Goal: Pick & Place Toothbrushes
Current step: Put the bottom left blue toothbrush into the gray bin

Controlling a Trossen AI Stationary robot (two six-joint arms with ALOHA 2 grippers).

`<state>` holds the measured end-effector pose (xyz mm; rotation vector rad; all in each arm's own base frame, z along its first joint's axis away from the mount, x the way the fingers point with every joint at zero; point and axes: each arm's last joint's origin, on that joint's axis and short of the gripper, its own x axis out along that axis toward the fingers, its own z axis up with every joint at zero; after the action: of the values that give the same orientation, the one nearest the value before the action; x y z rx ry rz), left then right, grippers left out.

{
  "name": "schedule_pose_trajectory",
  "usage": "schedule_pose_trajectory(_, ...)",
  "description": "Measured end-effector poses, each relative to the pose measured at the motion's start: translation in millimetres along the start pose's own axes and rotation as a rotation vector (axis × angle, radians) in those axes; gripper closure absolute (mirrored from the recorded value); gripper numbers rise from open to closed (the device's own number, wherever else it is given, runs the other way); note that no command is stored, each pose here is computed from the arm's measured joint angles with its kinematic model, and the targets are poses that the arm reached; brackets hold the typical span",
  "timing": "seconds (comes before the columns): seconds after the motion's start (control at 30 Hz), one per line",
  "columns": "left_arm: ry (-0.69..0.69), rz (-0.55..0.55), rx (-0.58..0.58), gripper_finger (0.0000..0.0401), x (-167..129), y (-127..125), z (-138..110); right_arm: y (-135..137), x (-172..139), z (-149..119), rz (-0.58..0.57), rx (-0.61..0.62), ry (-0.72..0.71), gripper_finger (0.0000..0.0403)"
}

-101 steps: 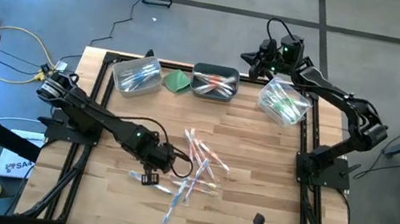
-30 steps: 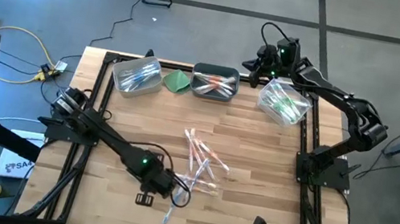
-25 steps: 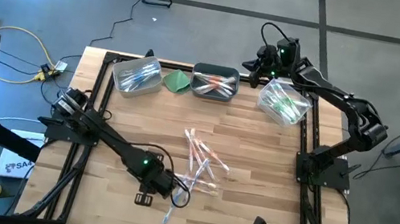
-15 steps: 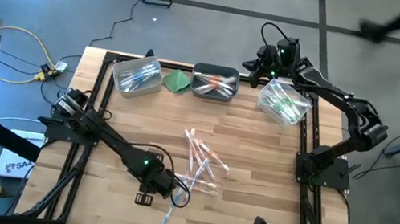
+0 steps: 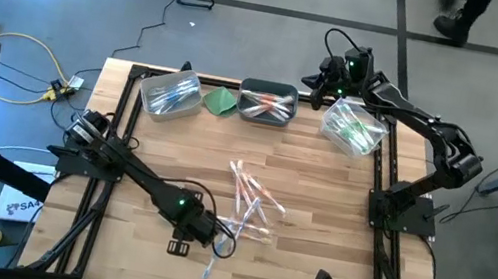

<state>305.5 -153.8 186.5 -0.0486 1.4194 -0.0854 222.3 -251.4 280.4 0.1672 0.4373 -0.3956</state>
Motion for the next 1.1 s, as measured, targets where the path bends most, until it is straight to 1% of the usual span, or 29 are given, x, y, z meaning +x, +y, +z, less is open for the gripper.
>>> schedule_pose_trajectory(0.3,0.036,0.017,-0.001,0.0281,9.6,4.1,-8.3,0.1,0.0,-0.5,0.0,-0.003,0.004,0.0399)
schedule_pose_trajectory(0.5,0.04,-0.019,-0.004,0.0281,15.7,4.3,-11.0,0.1,0.0,-1.0,0.001,-0.002,0.009,0.04)
schedule_pose_trajectory(0.7,0.065,-0.011,-0.006,0.0281,21.9,7.0,-17.0,0.2,0.0,-1.2,0.001,-0.001,0.012,0.0398)
schedule_pose_trajectory(1.0,0.049,-0.018,-0.066,0.0282,31.9,10.5,-23.9,0.2,0.0,-1.3,0.002,-0.001,0.013,0.0398)
schedule_pose_trajectory(1.1,0.051,-0.017,-0.067,0.0282,32.4,10.5,-24.2,0.2,0.0,-1.3,0.002,-0.001,0.013,0.04)
